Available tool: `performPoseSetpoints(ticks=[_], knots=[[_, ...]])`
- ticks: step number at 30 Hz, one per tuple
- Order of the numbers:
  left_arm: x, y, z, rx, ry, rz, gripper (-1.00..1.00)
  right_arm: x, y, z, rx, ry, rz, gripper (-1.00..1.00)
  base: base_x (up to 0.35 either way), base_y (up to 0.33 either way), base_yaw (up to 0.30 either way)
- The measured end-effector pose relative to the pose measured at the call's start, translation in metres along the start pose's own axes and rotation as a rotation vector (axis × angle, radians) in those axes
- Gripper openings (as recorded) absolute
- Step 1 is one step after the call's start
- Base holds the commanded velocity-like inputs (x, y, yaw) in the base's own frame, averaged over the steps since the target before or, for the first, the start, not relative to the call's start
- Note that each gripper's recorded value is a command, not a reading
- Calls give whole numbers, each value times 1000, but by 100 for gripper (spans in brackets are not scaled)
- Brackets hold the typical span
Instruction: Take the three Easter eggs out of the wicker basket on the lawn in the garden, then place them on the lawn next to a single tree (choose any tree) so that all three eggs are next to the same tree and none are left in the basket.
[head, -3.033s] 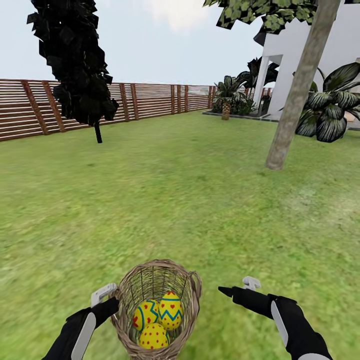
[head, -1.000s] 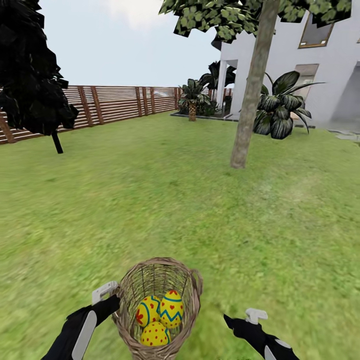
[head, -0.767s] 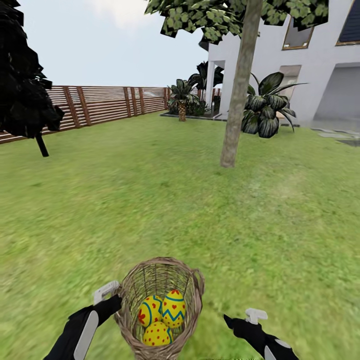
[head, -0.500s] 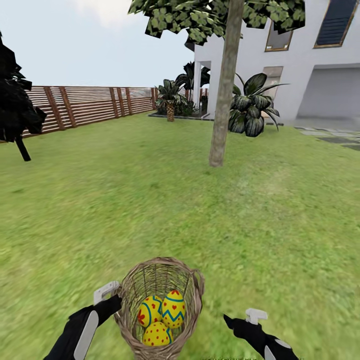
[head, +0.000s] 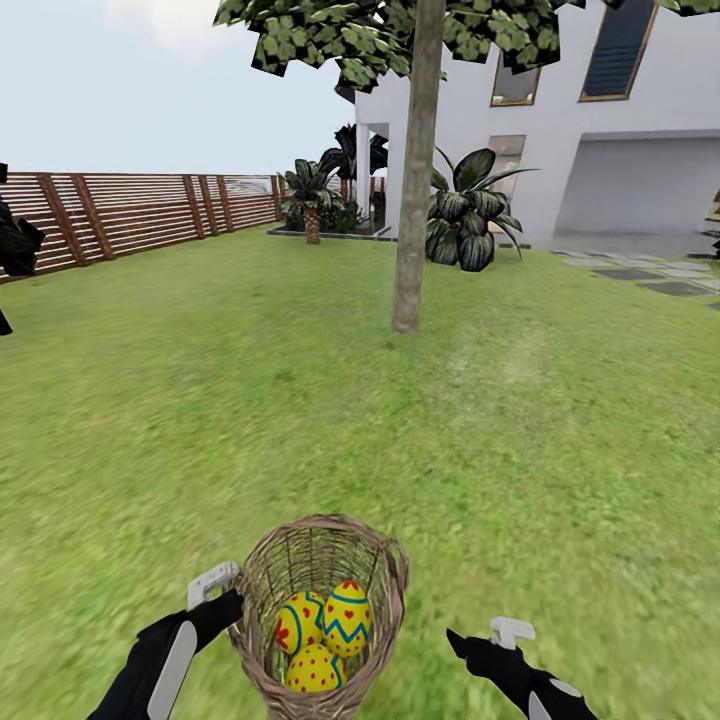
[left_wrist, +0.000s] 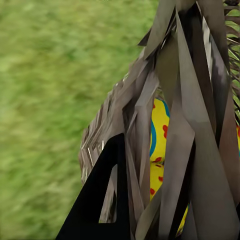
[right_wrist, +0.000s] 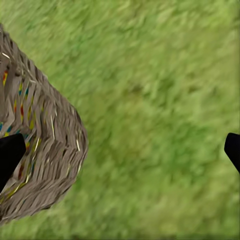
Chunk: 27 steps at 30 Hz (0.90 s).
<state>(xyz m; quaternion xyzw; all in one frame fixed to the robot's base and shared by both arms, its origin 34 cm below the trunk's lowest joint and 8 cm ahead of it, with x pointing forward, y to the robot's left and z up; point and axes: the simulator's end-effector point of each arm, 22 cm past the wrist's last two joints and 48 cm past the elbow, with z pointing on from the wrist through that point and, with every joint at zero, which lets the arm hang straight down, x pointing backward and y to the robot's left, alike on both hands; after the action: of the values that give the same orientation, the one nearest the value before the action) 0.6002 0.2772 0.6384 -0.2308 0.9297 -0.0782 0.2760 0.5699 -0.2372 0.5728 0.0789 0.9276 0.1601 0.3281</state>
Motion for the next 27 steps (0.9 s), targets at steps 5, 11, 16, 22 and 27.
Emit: performPoseSetpoints(ticks=[5,11,16,22,27], knots=[[0,0,0,0,1,0,-100,0,0,0,0,0,0,100,0,0,0],[-2,-1,-3,0,-1,0,-100,1,0,-3,2,-16,-7,100,0,0,0],[-2,-2,-3,1,-2,0,-100,1,-1,-3,3,-16,-8,100,0,0,0],[-2,-2,-3,1,-2,-1,-100,1,0,-3,2,-15,-7,100,0,0,0],[-2,-1,-3,1,-2,-1,-100,2,1,-3,1,-15,-5,100,0,0,0]])
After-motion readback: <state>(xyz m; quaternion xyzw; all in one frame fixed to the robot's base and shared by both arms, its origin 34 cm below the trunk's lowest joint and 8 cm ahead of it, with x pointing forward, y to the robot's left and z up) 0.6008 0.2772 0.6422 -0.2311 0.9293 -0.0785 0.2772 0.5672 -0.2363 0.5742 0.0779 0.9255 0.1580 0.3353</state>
